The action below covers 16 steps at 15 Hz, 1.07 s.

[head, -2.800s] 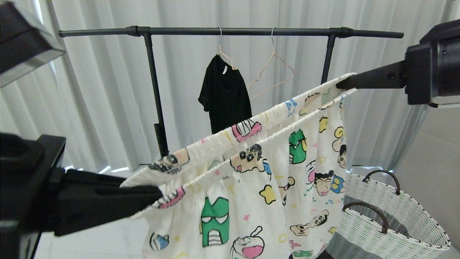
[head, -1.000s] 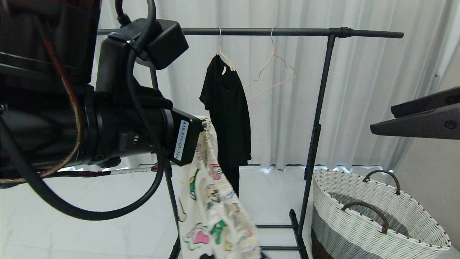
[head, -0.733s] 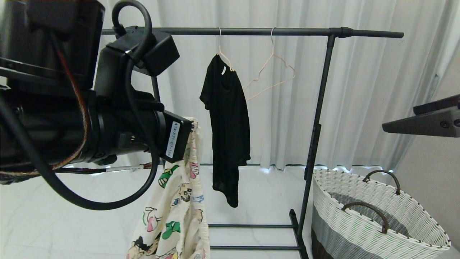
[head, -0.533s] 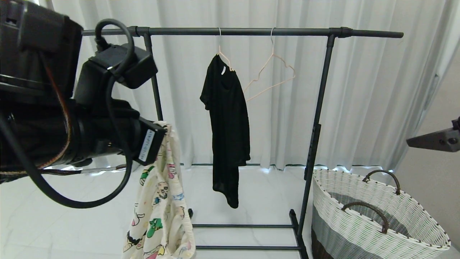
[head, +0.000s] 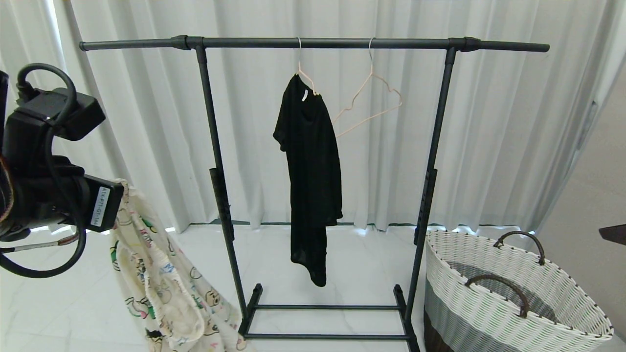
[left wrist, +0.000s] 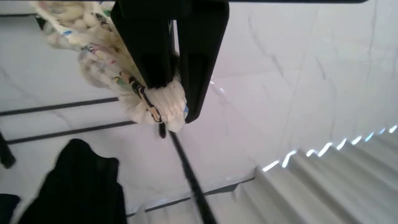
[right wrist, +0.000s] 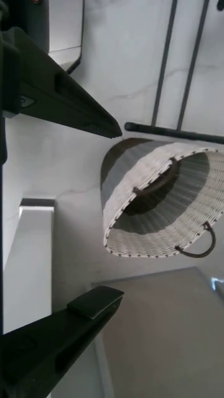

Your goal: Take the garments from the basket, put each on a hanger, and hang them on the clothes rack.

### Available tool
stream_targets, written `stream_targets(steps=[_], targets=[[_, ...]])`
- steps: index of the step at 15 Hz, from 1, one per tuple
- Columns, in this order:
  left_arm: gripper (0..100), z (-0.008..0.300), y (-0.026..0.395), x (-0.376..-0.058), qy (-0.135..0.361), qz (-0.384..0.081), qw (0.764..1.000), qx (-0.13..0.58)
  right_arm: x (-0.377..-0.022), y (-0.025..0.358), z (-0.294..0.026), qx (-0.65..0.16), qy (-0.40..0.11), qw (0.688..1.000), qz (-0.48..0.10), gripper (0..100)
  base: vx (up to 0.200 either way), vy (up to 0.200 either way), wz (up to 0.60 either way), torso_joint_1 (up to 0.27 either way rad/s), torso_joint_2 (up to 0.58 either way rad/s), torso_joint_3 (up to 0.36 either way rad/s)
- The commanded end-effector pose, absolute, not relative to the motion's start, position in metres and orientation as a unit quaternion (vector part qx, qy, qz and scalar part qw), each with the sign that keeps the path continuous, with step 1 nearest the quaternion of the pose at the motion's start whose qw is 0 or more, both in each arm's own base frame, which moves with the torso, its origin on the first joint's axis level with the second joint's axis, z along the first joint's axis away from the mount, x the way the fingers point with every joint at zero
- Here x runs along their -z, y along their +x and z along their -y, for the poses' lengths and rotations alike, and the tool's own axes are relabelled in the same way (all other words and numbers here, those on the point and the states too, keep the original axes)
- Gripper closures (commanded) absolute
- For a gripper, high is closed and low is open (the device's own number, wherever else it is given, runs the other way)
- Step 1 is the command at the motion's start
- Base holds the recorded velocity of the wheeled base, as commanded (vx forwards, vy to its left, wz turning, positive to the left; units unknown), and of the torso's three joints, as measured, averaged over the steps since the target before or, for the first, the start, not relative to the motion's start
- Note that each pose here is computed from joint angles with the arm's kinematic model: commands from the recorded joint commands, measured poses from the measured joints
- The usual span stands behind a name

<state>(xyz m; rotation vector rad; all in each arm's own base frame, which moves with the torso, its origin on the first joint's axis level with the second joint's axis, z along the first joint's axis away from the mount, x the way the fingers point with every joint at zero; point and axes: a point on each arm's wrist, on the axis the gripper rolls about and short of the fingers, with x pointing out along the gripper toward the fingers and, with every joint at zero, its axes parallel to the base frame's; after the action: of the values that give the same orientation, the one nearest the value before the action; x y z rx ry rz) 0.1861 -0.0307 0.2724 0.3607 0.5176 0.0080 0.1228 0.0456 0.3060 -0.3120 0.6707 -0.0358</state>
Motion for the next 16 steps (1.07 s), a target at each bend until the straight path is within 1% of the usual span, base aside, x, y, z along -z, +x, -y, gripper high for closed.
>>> stream_targets(steps=[1, 4, 6, 10, 16], targets=[[100, 0.027, 0.182, -0.274, 0.174, -0.25, 0.952, -0.013, -0.307, 0.118, -0.043, 0.02, -0.145, 0.936, -0.32, 0, 0.0, 0.0, 0.0, 0.0, 0.0, 0.0], [100, 0.027, 0.182, -0.274, 0.174, -0.251, 0.952, -0.014, -0.31, 0.125, -0.044, 0.012, -0.122, 0.948, -0.295, 0, 0.0, 0.0, 0.0, 0.012, -0.05, -0.033], [100, 0.027, 0.182, -0.274, 0.174, -0.251, 0.952, -0.014, -0.311, 0.127, -0.043, 0.007, -0.114, 0.95, -0.291, 0, 0.0, 0.0, 0.0, 0.046, -0.23, -0.222], [100, 0.027, 0.182, -0.274, 0.173, -0.251, 0.952, -0.013, -0.31, 0.136, -0.041, 0.006, -0.1, 0.951, -0.292, 0, 0.0, 0.0, 0.0, 0.16, -0.47, -0.281], [100, 0.027, 0.182, -0.274, 0.173, -0.25, 0.952, -0.013, -0.311, 0.143, -0.043, 0.006, -0.094, 0.955, -0.282, 0, 0.0, 0.0, 0.0, 0.185, -0.47, -0.284]])
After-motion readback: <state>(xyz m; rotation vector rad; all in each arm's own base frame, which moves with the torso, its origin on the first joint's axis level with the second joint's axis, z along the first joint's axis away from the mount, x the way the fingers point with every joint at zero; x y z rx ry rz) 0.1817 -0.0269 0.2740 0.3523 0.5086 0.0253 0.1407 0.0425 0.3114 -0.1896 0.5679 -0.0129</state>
